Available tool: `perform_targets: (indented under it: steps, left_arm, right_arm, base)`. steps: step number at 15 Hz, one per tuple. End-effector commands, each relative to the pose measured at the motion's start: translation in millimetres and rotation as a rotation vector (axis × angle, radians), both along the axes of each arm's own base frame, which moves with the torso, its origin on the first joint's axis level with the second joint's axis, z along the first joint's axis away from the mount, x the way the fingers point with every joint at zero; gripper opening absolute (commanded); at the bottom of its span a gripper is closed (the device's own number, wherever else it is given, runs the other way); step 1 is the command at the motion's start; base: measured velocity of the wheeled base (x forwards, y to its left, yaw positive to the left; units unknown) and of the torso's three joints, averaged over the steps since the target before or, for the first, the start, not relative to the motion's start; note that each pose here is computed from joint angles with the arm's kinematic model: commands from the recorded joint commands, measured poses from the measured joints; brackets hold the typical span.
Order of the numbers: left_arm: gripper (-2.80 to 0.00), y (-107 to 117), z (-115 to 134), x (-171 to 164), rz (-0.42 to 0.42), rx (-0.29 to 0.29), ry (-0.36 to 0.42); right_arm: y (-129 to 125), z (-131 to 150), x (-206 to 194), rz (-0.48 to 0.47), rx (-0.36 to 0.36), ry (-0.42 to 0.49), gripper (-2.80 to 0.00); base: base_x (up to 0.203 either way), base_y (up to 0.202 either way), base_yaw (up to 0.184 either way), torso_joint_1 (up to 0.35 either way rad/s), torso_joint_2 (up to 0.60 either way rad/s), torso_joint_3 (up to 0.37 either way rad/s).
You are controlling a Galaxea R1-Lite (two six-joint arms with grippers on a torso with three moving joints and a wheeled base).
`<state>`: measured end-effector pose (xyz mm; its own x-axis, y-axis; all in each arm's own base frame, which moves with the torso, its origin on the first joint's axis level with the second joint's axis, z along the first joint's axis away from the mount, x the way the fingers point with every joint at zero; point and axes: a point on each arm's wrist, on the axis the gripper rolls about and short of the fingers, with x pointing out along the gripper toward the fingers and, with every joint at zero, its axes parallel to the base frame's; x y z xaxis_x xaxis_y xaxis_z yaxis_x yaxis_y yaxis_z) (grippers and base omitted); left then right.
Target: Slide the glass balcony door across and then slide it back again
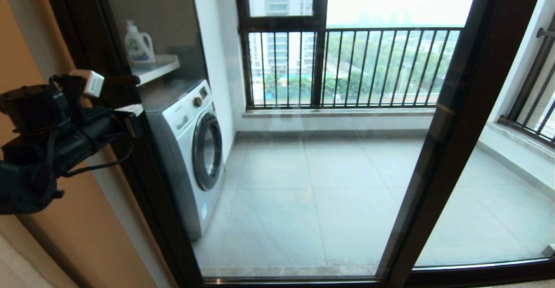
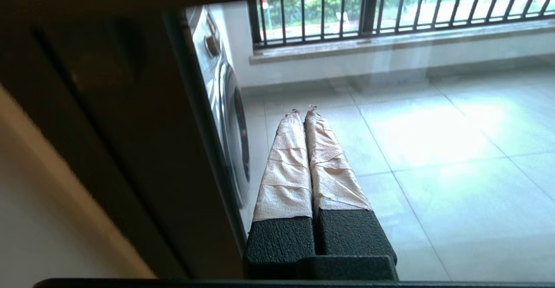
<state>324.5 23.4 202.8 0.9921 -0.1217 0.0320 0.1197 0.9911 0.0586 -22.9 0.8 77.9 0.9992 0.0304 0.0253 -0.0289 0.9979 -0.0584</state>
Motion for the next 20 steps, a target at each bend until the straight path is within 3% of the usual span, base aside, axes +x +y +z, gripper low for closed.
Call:
perform_targets:
  steps: [1, 5, 10, 12, 14, 18, 20]
  left_arm:
    - [-2.8, 6, 7, -37, 0.024, -0.002, -0.012]
    - [-2.8, 14, 33, -115, 0.051, -0.046, -0.116]
    - [-2.8, -3, 35, -223, -0.02, -0.079, -0.213]
    - [-2.8, -17, 40, -265, -0.104, -0.12, -0.197]
    - [-2.8, -32, 47, -307, -0.229, -0.189, -0.1]
    - [-2.8, -44, 86, -349, -0.455, -0.218, -0.092]
    - [-2.8, -41, 90, -378, -0.638, -0.245, -0.019]
  right_arm:
    - [0, -3, 1, 0.0, -0.001, 0.013, -2.8]
    - [0, -3, 1, 0.0, -0.001, 0.013, -2.8]
    - [0, -3, 1, 0.0, -0.001, 0.013, -2.8]
    - [0, -3, 1, 0.0, -0.001, 0.013, -2.8]
    - [0, -3, 1, 0.0, -0.001, 0.013, -2.8]
    - [0, -3, 1, 0.0, -0.001, 0.013, -2.8]
    - [0, -3, 1, 0.0, -0.001, 0.013, -2.8]
  base:
    - [0.0, 0.0, 0.0, 0.0, 0.0, 0.0]
    - [0.0, 0.0, 0.0, 0.0, 0.0, 0.0]
    - [0.0, 0.0, 0.0, 0.0, 0.0, 0.0]
    - [0.0, 0.0, 0.0, 0.0, 0.0, 0.0]
    - [0.0, 0.0, 0.0, 0.0, 0.0, 0.0]
    - [0.0, 0.0, 0.0, 0.0, 0.0, 0.0]
    - [0.0, 0.0, 0.0, 0.0, 0.0, 0.0]
